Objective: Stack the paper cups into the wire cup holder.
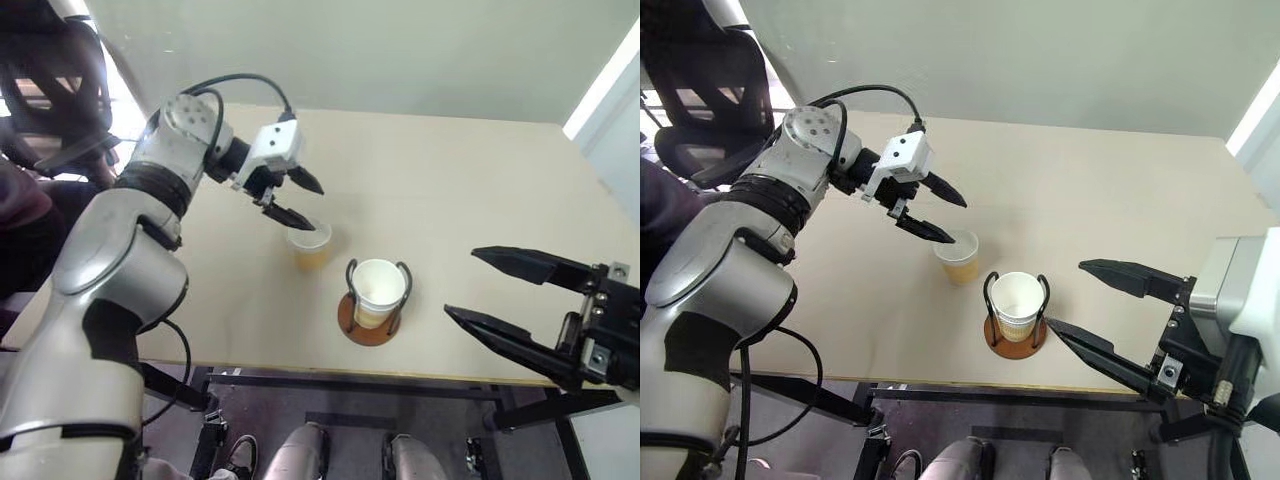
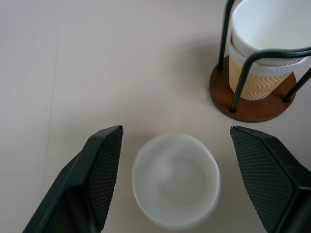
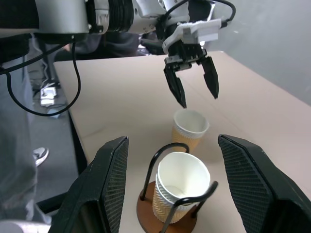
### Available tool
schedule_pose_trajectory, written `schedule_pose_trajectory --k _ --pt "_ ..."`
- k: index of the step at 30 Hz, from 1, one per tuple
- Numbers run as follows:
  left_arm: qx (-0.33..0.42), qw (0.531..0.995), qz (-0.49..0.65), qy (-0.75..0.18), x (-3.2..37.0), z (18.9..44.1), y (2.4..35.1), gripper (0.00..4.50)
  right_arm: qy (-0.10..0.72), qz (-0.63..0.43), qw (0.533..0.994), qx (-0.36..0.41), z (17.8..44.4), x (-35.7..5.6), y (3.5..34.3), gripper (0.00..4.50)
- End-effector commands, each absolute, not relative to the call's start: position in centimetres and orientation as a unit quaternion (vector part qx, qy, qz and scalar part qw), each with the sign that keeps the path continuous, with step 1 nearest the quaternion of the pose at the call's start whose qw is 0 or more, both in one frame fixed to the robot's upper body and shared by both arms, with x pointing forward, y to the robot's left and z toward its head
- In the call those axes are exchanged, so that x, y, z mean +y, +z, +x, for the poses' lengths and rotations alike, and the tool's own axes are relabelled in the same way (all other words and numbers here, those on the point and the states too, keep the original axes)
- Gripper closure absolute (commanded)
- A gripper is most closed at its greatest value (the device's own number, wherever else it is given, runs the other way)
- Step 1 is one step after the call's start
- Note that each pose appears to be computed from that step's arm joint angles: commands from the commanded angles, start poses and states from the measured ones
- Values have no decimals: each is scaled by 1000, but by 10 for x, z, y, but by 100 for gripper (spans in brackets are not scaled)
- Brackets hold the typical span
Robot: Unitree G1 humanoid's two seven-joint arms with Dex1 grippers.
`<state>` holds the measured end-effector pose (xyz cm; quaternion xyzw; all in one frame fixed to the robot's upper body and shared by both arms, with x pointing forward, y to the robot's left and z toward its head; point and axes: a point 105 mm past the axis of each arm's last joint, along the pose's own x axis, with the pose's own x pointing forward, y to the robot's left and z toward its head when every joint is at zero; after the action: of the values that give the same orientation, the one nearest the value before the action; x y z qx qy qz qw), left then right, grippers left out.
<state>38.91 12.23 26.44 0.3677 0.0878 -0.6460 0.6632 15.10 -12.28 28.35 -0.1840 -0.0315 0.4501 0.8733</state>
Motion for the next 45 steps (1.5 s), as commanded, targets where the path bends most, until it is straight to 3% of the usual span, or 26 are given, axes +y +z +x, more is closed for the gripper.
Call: schedule_pose_trajectory --k 1,11,34,37,45 --pt "93 658 367 -650 128 386 261 3 456 -188 868 -49 150 -125 287 151" --pt "112 654 382 -644 137 387 249 3 395 -215 893 24 159 -155 264 151" --pt "154 586 420 -676 113 384 202 3 389 -246 887 35 158 -160 265 151" --pt "165 572 436 -675 114 384 193 53 387 -246 888 34 157 -159 265 151" --pt "155 573 436 -677 108 386 193 336 387 -243 889 32 153 -159 268 151"
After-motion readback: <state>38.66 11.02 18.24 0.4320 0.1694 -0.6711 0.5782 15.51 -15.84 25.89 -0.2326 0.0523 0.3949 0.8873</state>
